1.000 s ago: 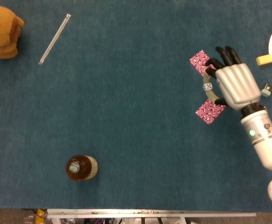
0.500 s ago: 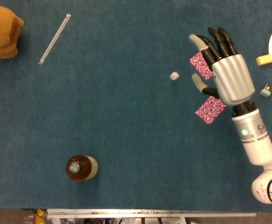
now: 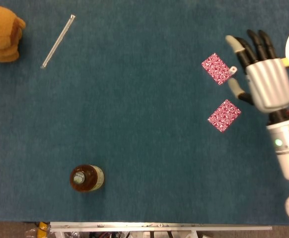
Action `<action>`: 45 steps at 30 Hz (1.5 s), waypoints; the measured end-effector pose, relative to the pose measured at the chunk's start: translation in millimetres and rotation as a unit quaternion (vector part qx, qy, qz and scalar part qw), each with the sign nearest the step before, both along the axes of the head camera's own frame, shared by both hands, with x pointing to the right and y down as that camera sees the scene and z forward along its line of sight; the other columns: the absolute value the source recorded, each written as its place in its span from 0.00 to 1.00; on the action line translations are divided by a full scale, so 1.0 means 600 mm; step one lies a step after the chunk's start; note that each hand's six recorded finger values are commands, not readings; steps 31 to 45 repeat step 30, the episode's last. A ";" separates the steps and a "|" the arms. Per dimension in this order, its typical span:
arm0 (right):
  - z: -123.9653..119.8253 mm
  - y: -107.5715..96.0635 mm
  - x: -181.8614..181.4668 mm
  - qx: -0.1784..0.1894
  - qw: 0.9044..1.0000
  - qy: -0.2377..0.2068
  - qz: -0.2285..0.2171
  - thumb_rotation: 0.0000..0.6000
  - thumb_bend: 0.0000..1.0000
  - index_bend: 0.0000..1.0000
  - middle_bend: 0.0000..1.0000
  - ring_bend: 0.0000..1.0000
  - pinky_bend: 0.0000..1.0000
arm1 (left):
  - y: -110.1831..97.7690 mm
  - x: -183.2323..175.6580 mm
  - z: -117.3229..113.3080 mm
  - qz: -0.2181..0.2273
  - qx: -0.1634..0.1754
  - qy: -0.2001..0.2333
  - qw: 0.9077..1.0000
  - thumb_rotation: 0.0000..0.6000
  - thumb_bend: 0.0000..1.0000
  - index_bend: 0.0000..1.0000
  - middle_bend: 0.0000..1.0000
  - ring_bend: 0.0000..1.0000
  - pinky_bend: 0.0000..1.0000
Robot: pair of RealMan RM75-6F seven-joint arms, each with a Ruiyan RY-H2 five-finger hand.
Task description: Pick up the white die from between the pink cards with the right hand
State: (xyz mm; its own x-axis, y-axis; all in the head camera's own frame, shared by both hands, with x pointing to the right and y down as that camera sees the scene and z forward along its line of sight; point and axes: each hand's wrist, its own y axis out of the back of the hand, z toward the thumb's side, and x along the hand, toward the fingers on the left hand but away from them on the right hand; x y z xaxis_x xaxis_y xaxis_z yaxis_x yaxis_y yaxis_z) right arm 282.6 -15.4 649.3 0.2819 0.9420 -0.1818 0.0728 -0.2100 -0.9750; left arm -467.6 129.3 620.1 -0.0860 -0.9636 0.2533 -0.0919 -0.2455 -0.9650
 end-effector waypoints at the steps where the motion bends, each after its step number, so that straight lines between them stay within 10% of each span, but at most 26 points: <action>1: -0.002 0.003 0.013 -0.008 1.000 0.015 0.009 1.00 0.31 0.02 0.20 0.03 0.00 | -0.002 -0.001 0.000 0.000 0.000 0.000 1.000 0.66 0.44 0.19 0.16 0.04 0.05; 19: -0.048 0.079 0.203 -0.035 0.983 0.115 0.140 1.00 0.31 0.17 0.21 0.03 0.00 | -0.022 0.009 0.002 0.007 0.009 0.005 1.000 0.67 0.44 0.19 0.16 0.04 0.05; 45: -0.070 0.120 0.229 -0.018 0.985 0.089 0.146 1.00 0.31 0.19 0.22 0.03 0.00 | -0.027 0.035 -0.002 0.021 0.012 0.005 1.000 0.67 0.44 0.19 0.16 0.04 0.05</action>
